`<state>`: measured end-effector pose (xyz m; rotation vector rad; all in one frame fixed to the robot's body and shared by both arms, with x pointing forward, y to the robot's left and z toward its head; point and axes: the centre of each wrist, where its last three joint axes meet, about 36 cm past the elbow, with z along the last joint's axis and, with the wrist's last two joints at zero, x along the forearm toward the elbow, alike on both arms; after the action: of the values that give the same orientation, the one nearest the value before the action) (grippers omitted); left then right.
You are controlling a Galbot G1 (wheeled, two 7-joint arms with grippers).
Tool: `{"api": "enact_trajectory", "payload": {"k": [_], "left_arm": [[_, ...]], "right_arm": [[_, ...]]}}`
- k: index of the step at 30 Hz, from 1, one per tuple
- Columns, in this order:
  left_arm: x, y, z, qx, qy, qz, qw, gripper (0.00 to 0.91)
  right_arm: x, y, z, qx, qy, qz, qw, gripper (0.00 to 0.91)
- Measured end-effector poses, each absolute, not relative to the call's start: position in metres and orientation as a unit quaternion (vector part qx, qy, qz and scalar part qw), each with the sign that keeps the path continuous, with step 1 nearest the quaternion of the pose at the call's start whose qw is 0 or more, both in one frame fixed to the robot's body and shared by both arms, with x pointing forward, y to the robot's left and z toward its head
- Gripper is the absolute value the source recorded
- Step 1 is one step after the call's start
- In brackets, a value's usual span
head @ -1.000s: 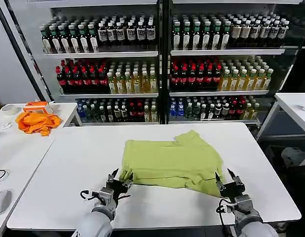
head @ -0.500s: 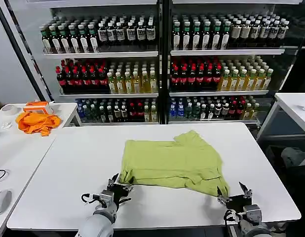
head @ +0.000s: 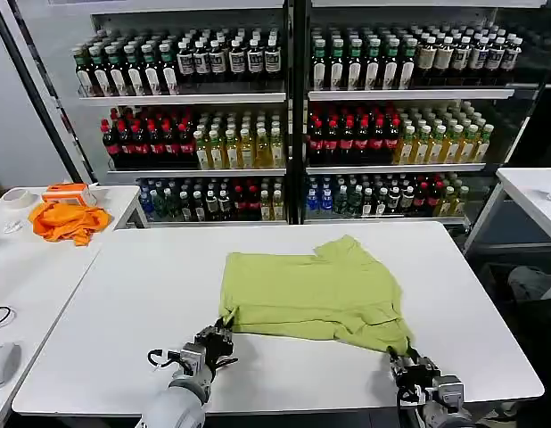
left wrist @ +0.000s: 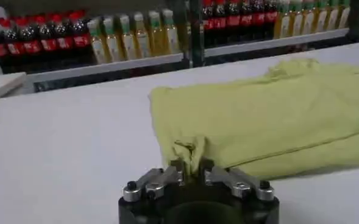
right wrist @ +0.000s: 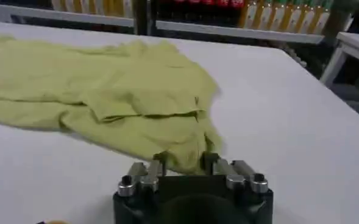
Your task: Fold and organize the clothes.
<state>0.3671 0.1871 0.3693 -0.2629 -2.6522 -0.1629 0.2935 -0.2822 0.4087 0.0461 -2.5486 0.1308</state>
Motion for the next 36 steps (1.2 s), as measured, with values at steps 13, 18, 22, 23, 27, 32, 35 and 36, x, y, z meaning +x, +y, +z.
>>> {"api": "enact_trajectory", "payload": {"k": [13, 18, 22, 23, 27, 32, 35, 36], "left_arm": [[0.339, 0.185, 0.378, -0.097, -0.964, -0.049, 0.242, 0.020], [0.311, 0.184, 0.387, -0.095, -0.964, -0.039, 0.246, 0.020], [0.286, 0.183, 0.396, -0.093, -0.964, -0.030, 0.249, 0.010], [0.280, 0.183, 0.399, -0.092, -0.964, -0.029, 0.249, 0.020], [0.254, 0.184, 0.407, -0.090, -0.961, -0.030, 0.259, 0.020], [0.232, 0.187, 0.416, -0.090, -0.957, -0.040, 0.272, 0.907], [0.222, 0.189, 0.422, -0.091, -0.955, -0.045, 0.278, 0.907], [0.220, 0.190, 0.424, -0.091, -0.955, -0.046, 0.278, 0.907]], "right_arm": [[0.284, -0.293, 0.421, 0.020, -0.953, 0.059, 0.298, 0.000], [0.274, -0.297, 0.432, 0.025, -0.952, 0.072, 0.296, 0.000], [0.264, -0.298, 0.440, 0.030, -0.950, 0.083, 0.300, 0.000], [0.261, -0.298, 0.441, 0.031, -0.949, 0.085, 0.301, 0.000], [0.254, -0.296, 0.447, 0.037, -0.947, 0.094, 0.305, 0.000], [0.248, -0.293, 0.454, 0.045, -0.945, 0.106, 0.305, 0.907], [0.247, -0.293, 0.459, 0.045, -0.946, 0.114, 0.299, 0.907], [0.247, -0.293, 0.461, 0.045, -0.947, 0.116, 0.296, 0.907]]}}
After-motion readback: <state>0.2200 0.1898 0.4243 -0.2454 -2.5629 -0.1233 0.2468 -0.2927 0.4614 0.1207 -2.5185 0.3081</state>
